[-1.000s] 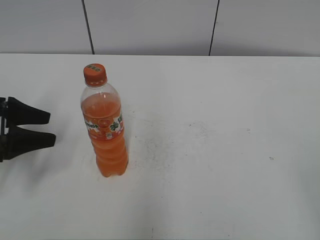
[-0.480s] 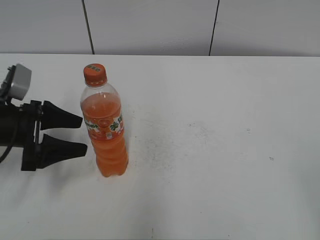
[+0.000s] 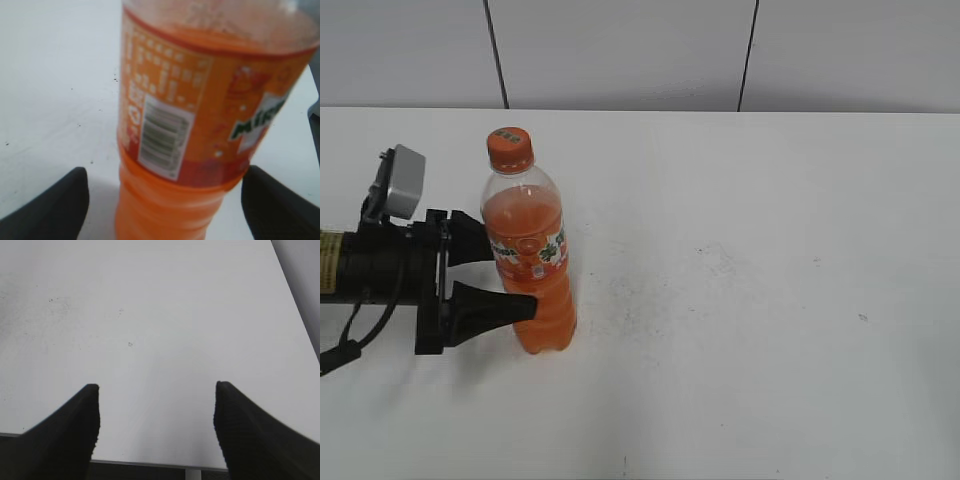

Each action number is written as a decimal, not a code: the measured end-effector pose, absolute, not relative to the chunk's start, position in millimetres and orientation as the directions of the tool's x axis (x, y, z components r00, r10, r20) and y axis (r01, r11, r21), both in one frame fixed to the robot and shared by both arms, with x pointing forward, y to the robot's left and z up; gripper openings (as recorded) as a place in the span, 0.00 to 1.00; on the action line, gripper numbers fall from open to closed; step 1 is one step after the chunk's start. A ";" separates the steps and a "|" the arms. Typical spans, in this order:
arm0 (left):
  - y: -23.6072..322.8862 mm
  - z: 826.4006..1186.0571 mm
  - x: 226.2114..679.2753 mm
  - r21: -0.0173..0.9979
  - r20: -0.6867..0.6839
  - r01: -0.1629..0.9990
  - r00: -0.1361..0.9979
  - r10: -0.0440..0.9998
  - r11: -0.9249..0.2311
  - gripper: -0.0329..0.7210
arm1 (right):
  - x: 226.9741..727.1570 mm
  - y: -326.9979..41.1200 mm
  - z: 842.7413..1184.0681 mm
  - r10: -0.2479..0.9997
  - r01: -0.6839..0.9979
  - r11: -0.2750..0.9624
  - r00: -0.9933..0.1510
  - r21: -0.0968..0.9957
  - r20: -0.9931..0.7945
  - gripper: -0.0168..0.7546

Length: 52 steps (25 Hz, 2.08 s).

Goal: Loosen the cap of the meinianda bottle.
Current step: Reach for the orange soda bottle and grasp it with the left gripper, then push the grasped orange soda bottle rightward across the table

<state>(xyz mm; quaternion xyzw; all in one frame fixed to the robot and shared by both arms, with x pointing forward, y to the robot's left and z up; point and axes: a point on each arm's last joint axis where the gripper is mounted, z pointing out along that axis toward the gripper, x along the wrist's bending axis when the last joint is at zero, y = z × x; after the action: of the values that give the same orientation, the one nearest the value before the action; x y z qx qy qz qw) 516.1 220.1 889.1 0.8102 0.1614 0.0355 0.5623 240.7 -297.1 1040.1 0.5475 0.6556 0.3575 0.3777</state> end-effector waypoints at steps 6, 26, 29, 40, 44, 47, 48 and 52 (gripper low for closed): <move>209.9 883.8 516.8 0.937 -0.127 0.212 0.947 0.294 -0.278 0.80 | 240.7 -297.1 1040.0 0.988 0.449 0.145 -0.115 0.882 -0.104 0.71; 197.4 886.2 520.6 0.950 -0.086 0.172 0.946 0.312 -0.260 0.58 | 259.5 -296.2 1076.3 0.987 0.534 0.149 -0.126 0.832 -0.096 0.68; 176.9 889.6 523.6 0.954 -0.045 0.119 0.964 0.262 -0.274 0.58 | 267.5 -295.9 1094.2 0.987 0.547 0.150 -0.127 0.824 -0.095 0.67; 123.3 905.9 532.7 0.969 0.036 0.021 0.973 0.229 -0.246 0.58 | 293.6 -294.7 1143.2 0.987 0.608 0.156 -0.136 0.779 -0.091 0.67; 105.9 908.1 528.9 0.969 0.056 -0.003 0.977 0.206 -0.246 0.58 | 305.5 -294.1 1145.3 0.986 0.675 0.160 -0.145 0.721 -0.083 0.67; 90.4 910.5 527.7 0.966 0.069 -0.014 0.975 0.209 -0.258 0.58 | 318.2 -293.3 1147.1 0.982 0.708 0.181 -0.165 0.682 -0.089 0.67; 84.8 910.7 526.9 0.963 0.076 -0.020 0.976 0.203 -0.267 0.58 | 322.5 -292.8 1148.2 0.980 0.713 0.193 -0.177 0.674 -0.094 0.67; 63.6 905.3 523.6 0.958 0.078 -0.024 0.980 0.181 -0.286 0.58 | 345.0 -288.7 1152.1 0.973 0.739 0.214 -0.218 0.638 -0.073 0.67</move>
<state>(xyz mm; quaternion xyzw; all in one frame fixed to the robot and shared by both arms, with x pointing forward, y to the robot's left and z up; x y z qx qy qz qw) 523.6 63.6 905.3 0.7972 0.0492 0.0858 0.5956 345.0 -288.7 1152.1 0.5776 0.7413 0.2440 0.2395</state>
